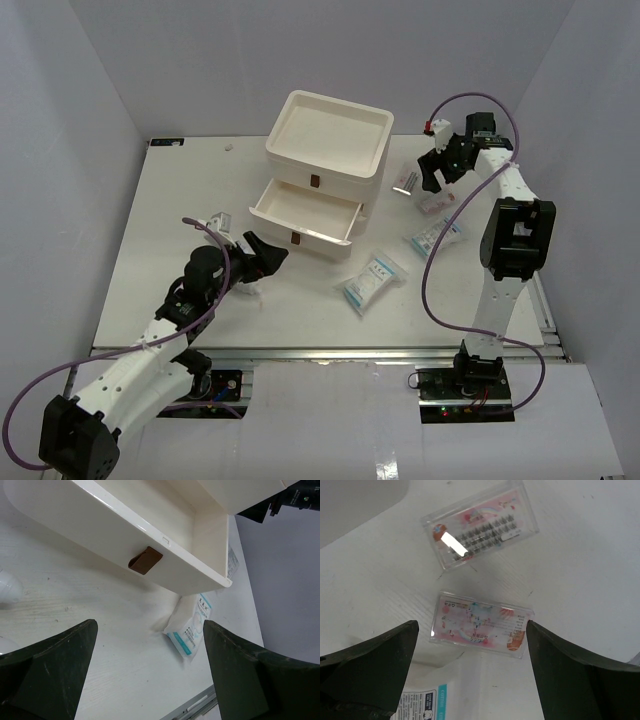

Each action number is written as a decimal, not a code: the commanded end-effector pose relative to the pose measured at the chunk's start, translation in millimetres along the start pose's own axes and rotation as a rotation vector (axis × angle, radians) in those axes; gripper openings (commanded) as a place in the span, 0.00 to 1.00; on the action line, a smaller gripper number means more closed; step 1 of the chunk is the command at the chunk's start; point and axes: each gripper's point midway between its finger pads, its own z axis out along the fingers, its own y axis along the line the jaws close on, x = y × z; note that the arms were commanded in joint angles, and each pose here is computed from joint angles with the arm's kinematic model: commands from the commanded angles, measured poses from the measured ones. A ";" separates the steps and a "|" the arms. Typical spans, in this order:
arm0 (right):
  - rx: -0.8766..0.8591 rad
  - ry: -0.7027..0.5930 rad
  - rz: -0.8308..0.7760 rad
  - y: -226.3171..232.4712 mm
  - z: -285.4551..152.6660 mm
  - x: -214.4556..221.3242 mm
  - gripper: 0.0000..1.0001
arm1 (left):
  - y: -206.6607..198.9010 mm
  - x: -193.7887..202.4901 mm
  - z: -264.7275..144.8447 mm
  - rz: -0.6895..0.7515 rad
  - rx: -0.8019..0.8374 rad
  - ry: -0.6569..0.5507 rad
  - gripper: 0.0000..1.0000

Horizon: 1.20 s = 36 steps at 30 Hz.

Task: Organize the makeup

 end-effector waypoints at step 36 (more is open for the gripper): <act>0.678 0.142 1.103 -21.9 40.6 59.4 0.92 | -2.8 -13.1 1.6 -0.010 -0.054 0.000 0.98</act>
